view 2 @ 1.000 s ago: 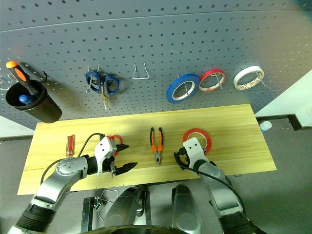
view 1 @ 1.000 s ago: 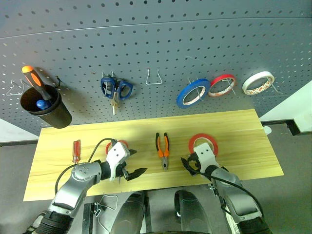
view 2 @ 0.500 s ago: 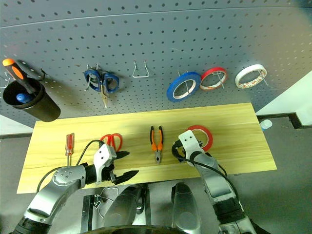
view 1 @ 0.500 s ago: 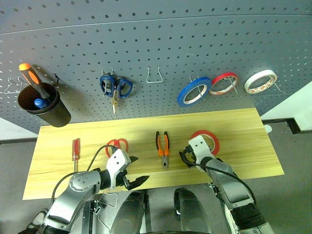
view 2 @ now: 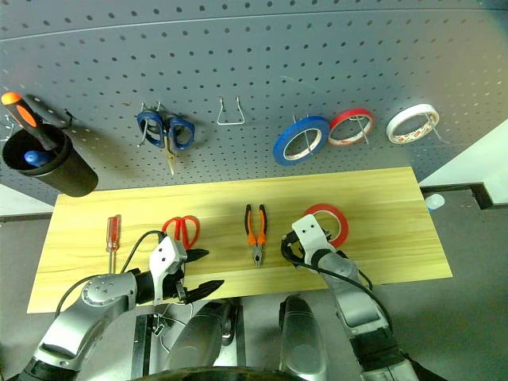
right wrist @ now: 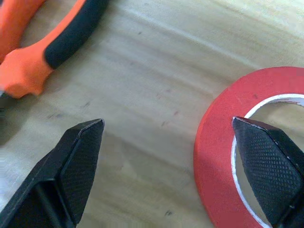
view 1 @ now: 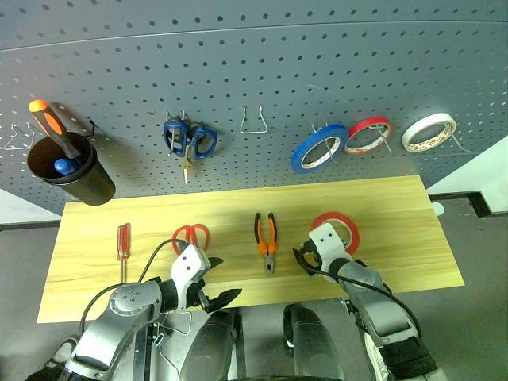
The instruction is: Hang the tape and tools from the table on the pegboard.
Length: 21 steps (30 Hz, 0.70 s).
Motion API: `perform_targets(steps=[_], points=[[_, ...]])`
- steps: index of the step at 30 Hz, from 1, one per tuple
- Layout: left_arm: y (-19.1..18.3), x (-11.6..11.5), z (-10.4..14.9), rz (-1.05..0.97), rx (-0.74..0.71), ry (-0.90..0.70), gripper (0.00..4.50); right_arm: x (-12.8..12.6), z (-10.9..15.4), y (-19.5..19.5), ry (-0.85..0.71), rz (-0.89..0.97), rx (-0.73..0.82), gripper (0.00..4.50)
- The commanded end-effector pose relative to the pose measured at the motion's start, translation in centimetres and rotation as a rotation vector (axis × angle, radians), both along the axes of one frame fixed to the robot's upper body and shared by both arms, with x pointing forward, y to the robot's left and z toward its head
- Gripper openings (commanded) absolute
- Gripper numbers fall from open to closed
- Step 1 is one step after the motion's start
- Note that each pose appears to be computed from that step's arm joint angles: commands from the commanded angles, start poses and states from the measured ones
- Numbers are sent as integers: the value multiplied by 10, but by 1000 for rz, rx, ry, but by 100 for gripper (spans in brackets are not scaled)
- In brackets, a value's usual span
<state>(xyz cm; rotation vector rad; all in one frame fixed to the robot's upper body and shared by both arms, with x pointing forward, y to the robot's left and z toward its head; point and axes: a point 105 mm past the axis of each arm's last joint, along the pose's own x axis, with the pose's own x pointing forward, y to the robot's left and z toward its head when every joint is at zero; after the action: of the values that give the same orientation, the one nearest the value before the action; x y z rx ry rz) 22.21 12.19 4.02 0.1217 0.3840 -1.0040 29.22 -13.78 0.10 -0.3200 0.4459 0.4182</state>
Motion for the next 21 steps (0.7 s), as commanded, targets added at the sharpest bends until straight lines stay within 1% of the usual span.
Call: perform_targets(steps=[1, 3, 6, 13, 18, 21], points=[[3, -3, 4, -1, -22, -9, 448, -6, 7, 5, -25, 18, 46, 450], [4, -3, 4, -2, -19, -9, 448, -7, 7, 6, -26, 21, 50, 450], [6, -4, 4, -3, -22, -5, 448, -5, 15, 7, -66, 16, 90, 450], [6, -4, 3, -9, -21, 1, 448, -4, 18, 10, -93, 23, 106, 450], [8, -4, 2, -10, -20, 5, 448, -6, 39, 20, -178, 46, 222, 450], [9, -4, 2, -11, -18, 6, 448, -6, 43, 19, -197, 42, 234, 450]])
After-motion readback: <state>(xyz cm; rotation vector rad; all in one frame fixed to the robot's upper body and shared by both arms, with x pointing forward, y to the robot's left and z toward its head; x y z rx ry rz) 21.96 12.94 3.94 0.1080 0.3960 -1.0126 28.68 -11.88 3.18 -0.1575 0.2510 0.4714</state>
